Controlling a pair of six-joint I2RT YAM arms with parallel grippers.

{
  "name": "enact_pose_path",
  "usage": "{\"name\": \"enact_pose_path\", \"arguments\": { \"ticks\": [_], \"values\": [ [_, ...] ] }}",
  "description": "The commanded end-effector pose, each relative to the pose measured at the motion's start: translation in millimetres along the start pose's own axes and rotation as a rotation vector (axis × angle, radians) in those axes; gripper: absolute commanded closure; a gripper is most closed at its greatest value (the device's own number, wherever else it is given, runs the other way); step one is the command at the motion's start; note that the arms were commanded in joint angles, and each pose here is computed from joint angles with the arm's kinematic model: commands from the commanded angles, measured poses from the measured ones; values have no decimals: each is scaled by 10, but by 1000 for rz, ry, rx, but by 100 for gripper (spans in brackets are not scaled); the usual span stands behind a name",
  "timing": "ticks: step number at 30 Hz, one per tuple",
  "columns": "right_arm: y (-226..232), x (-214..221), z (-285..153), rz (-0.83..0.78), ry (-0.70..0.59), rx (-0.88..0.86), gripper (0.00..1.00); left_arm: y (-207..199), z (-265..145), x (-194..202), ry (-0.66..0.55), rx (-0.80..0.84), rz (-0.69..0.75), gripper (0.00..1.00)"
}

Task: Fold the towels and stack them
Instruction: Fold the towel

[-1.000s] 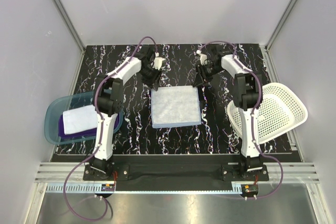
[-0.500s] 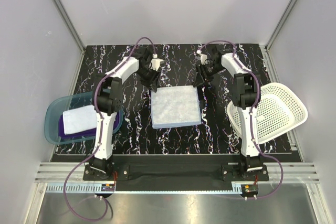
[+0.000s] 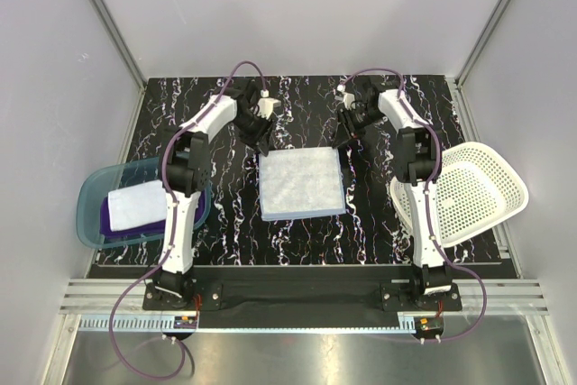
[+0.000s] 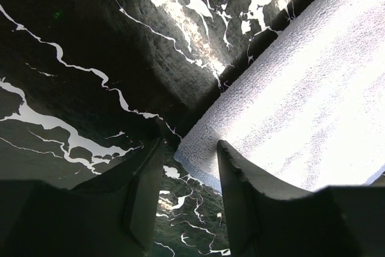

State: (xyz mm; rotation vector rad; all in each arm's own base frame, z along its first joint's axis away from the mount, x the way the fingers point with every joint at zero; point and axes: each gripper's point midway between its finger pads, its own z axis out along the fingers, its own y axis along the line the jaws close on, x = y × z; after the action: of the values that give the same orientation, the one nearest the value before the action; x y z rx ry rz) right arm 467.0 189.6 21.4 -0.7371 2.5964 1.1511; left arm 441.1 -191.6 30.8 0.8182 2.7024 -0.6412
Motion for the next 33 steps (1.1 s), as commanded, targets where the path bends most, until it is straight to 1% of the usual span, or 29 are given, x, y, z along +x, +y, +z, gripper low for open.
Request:
{"name": "enact_pose_path", "arguments": {
  "ticks": [1,7,9,12,13,14,15,16,17,19,24,26,27,28,33],
  "values": [
    [15,12,-15,8,11,-23,61,1,-42,-88,-22,20,28,57],
    [17,14,-15,4,11,-25,63,-1,-6,-27,0,35,23,62],
    [14,18,-10,9,12,-26,67,10,7,-12,7,27,21,65],
    [14,17,-13,9,13,-24,76,35,5,-17,7,17,19,73],
    [12,19,-18,11,12,-25,80,11,3,-33,2,27,22,76],
    [20,25,-11,9,14,-28,83,-4,1,-43,-2,36,24,84],
    [25,19,-18,5,13,-27,89,-24,2,-55,-6,43,24,89],
    [23,27,-22,8,13,-29,90,-45,9,-62,-10,56,22,93],
    [26,30,-17,6,14,-28,92,-72,10,-80,-15,64,24,100],
    [32,26,-28,-5,11,-25,100,-88,15,-104,-21,66,24,100],
    [50,-62,-121,-69,-34,21,100,-88,-51,-223,-69,40,16,100],
    [38,-105,-165,-88,-52,54,100,-113,-158,-305,-106,22,11,100],
    [82,-242,-261,-127,-98,82,100,-112,-164,-333,-124,14,14,100],
    [48,-204,-259,-123,-96,105,100,-112,-256,-385,-150,-6,20,100],
    [174,-446,-494,-197,-195,165,100,-118,-439,-496,-220,-56,32,100]
  ]
}}
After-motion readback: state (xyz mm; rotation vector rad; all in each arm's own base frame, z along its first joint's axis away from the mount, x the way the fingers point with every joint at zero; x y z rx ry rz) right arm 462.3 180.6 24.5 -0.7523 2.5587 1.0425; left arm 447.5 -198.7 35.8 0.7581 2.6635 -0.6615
